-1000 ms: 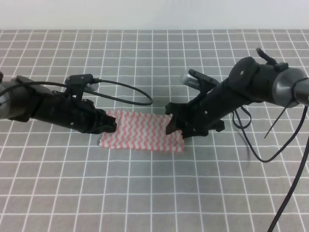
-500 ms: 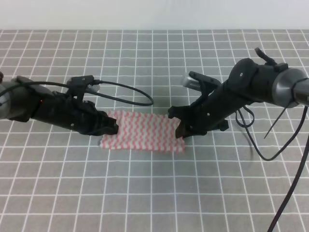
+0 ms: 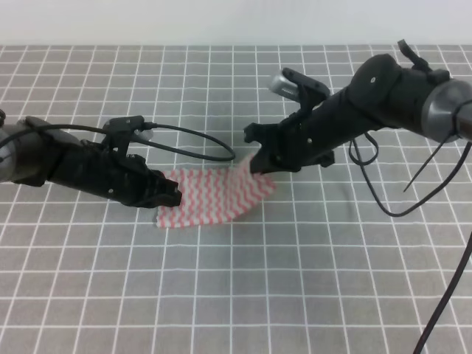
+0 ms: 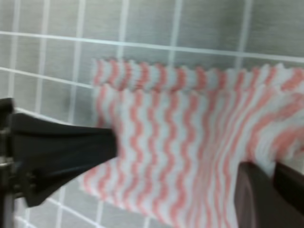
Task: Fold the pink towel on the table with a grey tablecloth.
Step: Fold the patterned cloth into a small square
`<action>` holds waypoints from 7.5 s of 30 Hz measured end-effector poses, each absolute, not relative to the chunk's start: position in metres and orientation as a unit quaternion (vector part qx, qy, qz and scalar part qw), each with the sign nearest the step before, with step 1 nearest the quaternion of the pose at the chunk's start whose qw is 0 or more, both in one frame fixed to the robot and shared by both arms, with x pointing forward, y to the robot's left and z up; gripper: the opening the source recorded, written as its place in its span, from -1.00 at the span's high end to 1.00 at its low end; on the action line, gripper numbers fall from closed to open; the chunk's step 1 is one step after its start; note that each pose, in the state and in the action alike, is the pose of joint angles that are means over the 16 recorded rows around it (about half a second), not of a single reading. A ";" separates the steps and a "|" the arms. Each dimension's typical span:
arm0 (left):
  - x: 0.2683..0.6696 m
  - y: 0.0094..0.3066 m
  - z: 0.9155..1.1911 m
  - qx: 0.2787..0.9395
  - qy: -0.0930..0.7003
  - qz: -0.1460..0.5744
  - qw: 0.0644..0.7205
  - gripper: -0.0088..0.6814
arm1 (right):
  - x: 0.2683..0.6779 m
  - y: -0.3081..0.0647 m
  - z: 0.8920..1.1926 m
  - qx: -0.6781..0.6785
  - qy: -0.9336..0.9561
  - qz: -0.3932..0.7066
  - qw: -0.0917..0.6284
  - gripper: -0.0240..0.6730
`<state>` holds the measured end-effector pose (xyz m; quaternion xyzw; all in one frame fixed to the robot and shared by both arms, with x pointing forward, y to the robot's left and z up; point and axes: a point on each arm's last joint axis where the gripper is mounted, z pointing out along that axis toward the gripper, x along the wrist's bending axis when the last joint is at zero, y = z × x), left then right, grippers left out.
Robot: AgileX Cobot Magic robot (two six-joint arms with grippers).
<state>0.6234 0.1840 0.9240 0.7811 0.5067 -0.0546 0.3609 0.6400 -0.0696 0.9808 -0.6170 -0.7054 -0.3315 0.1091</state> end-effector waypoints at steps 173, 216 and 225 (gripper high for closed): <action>0.608 0.180 0.955 0.805 0.472 -0.106 0.342 0.98 | 0.633 -0.010 0.961 -0.533 -0.761 -0.307 0.206 0.94; 0.650 0.189 0.990 0.796 0.495 0.064 0.344 0.98 | 0.662 -0.006 0.958 -0.544 -0.751 -0.352 0.126 0.97; 0.650 0.191 0.989 0.795 0.498 0.060 0.341 0.98 | 0.666 -0.007 0.945 -0.554 -0.751 -0.342 0.111 0.97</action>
